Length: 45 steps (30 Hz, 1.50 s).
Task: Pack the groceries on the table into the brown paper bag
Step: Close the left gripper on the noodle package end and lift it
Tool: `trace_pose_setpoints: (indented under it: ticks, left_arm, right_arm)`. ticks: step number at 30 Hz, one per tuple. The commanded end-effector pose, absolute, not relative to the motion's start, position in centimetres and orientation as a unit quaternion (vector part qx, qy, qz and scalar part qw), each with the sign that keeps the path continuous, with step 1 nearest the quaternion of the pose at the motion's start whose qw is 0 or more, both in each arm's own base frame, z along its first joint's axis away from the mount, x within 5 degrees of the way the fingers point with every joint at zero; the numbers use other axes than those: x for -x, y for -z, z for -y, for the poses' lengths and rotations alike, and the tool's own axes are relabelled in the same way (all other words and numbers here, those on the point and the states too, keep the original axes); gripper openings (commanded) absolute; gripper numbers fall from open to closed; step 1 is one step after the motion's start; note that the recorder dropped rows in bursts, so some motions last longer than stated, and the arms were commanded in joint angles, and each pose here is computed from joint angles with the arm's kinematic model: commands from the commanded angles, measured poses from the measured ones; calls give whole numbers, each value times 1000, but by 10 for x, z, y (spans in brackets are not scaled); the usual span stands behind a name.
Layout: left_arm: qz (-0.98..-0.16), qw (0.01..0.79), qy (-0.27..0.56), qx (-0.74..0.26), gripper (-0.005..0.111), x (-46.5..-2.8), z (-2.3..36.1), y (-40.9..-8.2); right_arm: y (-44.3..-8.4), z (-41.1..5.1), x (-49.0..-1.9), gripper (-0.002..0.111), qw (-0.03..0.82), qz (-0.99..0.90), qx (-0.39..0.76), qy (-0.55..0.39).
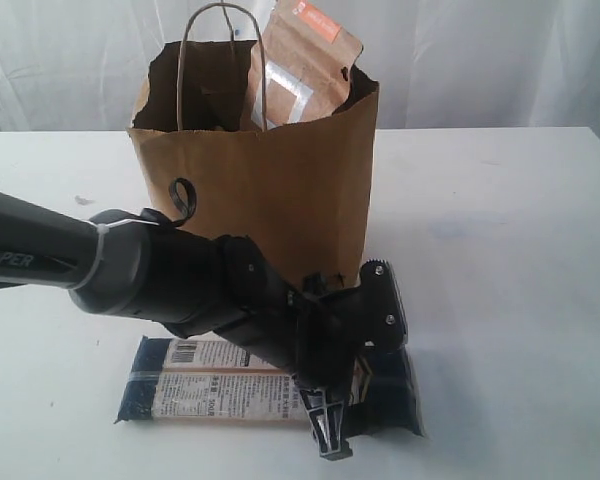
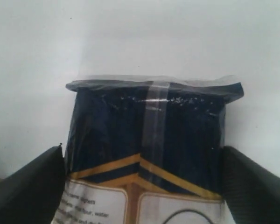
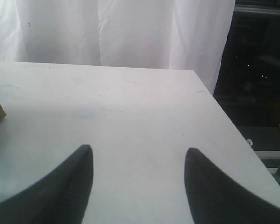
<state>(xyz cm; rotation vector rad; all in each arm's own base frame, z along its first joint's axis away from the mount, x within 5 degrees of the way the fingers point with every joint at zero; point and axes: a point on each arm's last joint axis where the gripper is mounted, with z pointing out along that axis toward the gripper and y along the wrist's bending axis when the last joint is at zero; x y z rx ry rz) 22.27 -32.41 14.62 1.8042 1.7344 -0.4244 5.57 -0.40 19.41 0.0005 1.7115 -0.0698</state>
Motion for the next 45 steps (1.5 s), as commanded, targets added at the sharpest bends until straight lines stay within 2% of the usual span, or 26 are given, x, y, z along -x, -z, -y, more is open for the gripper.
trace_pose_setpoints:
  ticks: [1,8,12,14,15,16,17,18,23,25,38,45]
  left_arm:
    - [-655,294,172,-675,88,-224,332,-145]
    - [-677,275,178,-659,88,-225,334,-131]
    - [-697,262,184,-642,81,-225,334,-125]
    - [-711,254,190,-628,61,-225,334,-122]
    - [-725,248,197,-611,41,-225,334,-122]
    - [-733,246,200,-602,33,-225,334,-122]
    - [-737,243,203,-597,12,-224,334,-122]
    - [-736,238,206,-599,0,-223,334,-122]
    - [-740,234,217,-592,0,-221,334,-127]
    - [-734,243,225,-593,0,-220,334,-140]
    - [-701,332,279,-566,0,-204,319,-244]
    - [-658,382,319,-565,0,-179,295,-312]
  right_arm:
    - [-193,4,-56,54,658,-752,-1,32]
    - [-193,4,-56,54,658,-752,-1,32]
    - [-193,4,-56,54,658,-752,-1,32]
    - [-193,4,-56,54,658,-752,-1,32]
    - [-193,4,-56,54,658,-752,-1,32]
    - [-193,4,-56,54,658,-752,-1,32]
    - [-193,4,-56,54,658,-752,-1,32]
    - [-193,4,-56,54,658,-752,-1,32]
    - [-193,4,-56,54,658,-752,-9,26]
    - [-193,4,-56,54,658,-752,-9,26]
    - [-193,4,-56,54,658,-752,-10,24]
    - [-193,4,-56,54,658,-752,-10,24]
